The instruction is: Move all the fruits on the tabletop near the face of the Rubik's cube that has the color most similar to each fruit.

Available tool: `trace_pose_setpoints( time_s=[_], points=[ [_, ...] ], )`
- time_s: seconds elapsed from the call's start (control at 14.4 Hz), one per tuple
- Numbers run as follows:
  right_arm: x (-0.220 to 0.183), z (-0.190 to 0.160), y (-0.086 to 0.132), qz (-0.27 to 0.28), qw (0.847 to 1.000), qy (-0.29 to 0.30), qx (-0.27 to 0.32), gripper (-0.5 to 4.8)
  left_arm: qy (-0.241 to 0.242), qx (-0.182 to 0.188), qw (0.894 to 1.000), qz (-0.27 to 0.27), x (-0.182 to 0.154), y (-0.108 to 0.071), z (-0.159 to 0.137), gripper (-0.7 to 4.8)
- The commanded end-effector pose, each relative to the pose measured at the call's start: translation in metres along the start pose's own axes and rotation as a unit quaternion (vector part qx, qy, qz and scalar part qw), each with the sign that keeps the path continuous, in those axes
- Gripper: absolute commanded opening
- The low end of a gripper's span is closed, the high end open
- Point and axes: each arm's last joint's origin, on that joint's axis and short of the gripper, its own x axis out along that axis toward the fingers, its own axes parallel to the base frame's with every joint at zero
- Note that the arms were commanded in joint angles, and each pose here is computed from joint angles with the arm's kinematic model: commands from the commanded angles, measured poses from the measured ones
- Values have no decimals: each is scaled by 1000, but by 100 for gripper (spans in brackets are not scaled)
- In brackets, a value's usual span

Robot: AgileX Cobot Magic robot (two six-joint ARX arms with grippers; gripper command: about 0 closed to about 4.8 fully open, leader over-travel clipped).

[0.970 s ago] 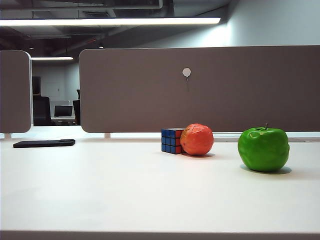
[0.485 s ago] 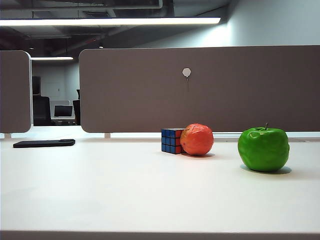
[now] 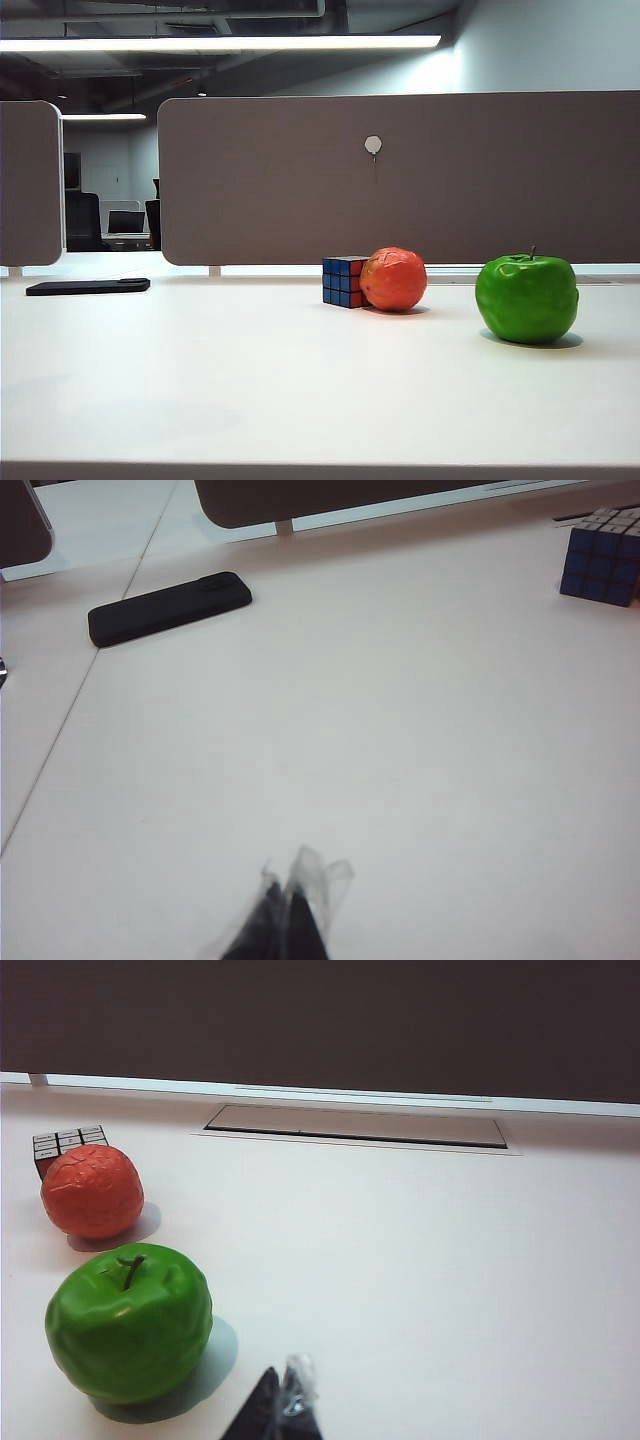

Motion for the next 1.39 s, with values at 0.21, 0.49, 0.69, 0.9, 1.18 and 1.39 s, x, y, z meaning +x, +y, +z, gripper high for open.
trace_pose_setpoints(
  time_s=[0.21,0.49,0.69,0.9,1.18,1.39],
  points=[
    [0,4,0,1,1000,-24,-4,0,-62,-30,998,7,0,2,11,-6],
    [-1,10,0,0,998,-54,-22,-1,-108,-32,994,13,-2,3,20,-6],
    [-1,13,0,-1,997,-71,-33,-1,-132,-34,991,15,-3,4,24,-6],
    [-1,13,0,-1,997,-71,-33,0,-134,-36,990,15,-3,4,25,-6],
    [-1,14,2,34,996,-72,-36,-1,-141,-38,988,-51,-3,0,25,-6],
    [-1,14,3,58,995,-73,-34,0,-140,-33,989,-33,-3,1,25,-6]
  ],
)
